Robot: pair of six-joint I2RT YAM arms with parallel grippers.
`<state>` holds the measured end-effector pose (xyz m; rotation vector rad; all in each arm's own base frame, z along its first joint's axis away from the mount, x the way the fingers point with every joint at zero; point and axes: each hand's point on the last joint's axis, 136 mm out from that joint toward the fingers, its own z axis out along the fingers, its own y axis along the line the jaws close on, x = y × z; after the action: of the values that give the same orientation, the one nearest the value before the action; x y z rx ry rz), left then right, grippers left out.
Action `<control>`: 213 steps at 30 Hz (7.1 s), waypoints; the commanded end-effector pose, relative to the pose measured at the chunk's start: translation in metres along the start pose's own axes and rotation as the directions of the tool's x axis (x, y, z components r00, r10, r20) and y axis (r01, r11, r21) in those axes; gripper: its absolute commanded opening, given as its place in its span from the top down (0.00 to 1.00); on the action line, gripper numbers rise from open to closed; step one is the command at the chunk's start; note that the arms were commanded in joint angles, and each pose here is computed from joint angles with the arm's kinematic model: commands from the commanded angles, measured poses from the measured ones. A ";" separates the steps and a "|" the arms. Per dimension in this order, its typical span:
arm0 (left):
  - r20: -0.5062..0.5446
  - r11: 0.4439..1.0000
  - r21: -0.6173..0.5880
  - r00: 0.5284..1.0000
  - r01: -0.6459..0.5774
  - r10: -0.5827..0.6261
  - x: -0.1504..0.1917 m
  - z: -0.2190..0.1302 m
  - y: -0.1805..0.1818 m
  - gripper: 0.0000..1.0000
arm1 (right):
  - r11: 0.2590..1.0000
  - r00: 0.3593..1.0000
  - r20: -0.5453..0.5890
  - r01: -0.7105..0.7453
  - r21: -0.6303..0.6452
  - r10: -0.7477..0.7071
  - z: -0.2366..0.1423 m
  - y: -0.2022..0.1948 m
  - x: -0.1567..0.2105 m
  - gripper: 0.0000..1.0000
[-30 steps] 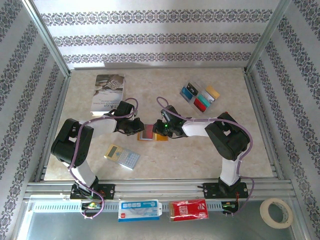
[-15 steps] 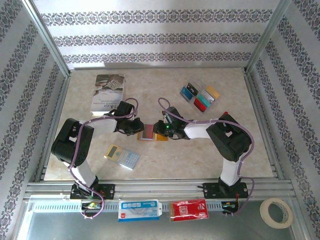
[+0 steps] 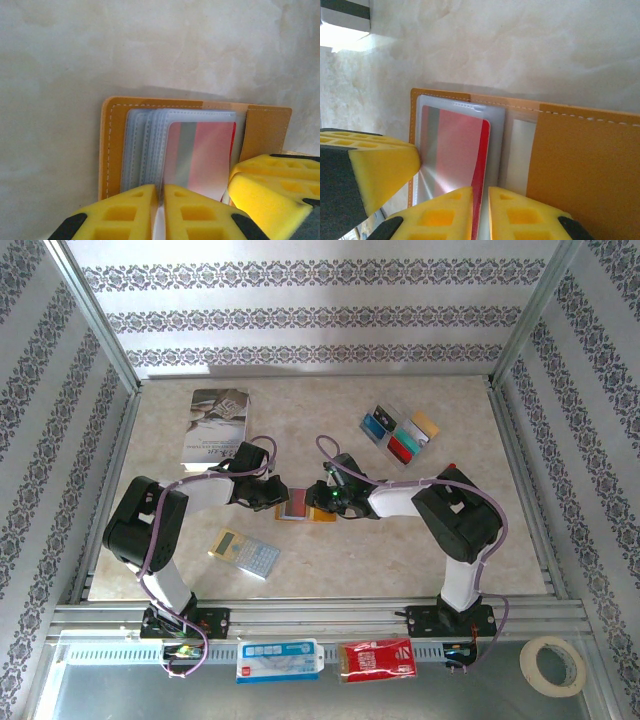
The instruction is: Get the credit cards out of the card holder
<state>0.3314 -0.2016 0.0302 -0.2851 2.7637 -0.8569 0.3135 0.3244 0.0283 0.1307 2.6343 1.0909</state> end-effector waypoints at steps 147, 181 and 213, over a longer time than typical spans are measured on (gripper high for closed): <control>0.191 0.684 0.711 0.981 -0.163 0.035 -0.034 -0.122 -0.167 0.23 | 0.826 0.964 0.238 0.228 -0.515 -0.117 -0.174 0.105 -0.060 1.00; 0.259 0.629 0.762 0.963 -0.154 -0.078 -0.053 -0.155 -0.198 0.82 | 0.731 0.970 0.237 0.127 -0.670 0.048 -0.196 0.140 -0.100 1.00; 0.427 0.981 0.168 0.904 -0.100 0.019 -0.061 -0.135 -0.040 0.00 | 0.662 0.812 -0.203 0.567 0.490 -0.547 -0.191 -0.101 -0.178 1.00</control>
<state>0.3622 -0.1472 0.1680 -0.3632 2.2574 -0.8954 0.4258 0.1016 0.1260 -0.4396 2.6267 0.2483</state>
